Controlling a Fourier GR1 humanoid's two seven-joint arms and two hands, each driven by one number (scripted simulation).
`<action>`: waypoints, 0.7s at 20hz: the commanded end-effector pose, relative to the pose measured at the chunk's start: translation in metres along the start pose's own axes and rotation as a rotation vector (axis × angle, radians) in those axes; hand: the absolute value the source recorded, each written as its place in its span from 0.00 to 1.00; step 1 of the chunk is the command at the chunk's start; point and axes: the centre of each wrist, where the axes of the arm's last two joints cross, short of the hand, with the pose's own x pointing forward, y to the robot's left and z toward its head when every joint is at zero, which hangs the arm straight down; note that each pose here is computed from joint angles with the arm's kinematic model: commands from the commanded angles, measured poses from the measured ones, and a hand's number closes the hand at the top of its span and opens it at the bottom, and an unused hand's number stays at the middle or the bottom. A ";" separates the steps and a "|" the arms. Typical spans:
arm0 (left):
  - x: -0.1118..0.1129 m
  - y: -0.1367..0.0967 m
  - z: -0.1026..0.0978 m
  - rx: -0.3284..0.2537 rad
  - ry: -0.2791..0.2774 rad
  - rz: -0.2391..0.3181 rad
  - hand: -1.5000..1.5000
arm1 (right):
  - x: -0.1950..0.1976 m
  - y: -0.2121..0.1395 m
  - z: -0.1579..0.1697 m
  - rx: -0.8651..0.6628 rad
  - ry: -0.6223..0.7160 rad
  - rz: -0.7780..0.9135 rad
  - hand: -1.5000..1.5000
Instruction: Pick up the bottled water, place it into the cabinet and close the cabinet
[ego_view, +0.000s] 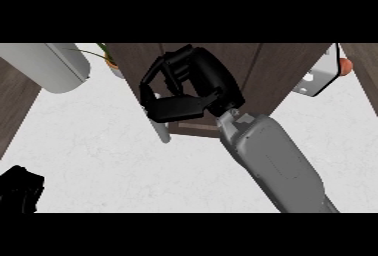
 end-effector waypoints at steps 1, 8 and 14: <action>-0.003 0.003 0.012 0.008 -0.007 -0.002 1.00 | -0.022 -0.022 -0.031 -0.041 0.030 -0.007 1.00; 0.009 0.011 -0.003 -0.021 0.001 0.006 1.00 | -0.027 -0.072 -0.034 -0.047 0.034 0.010 1.00; 0.007 0.003 -0.009 -0.037 0.000 0.007 1.00 | -0.037 -0.102 -0.028 -0.038 0.023 0.036 1.00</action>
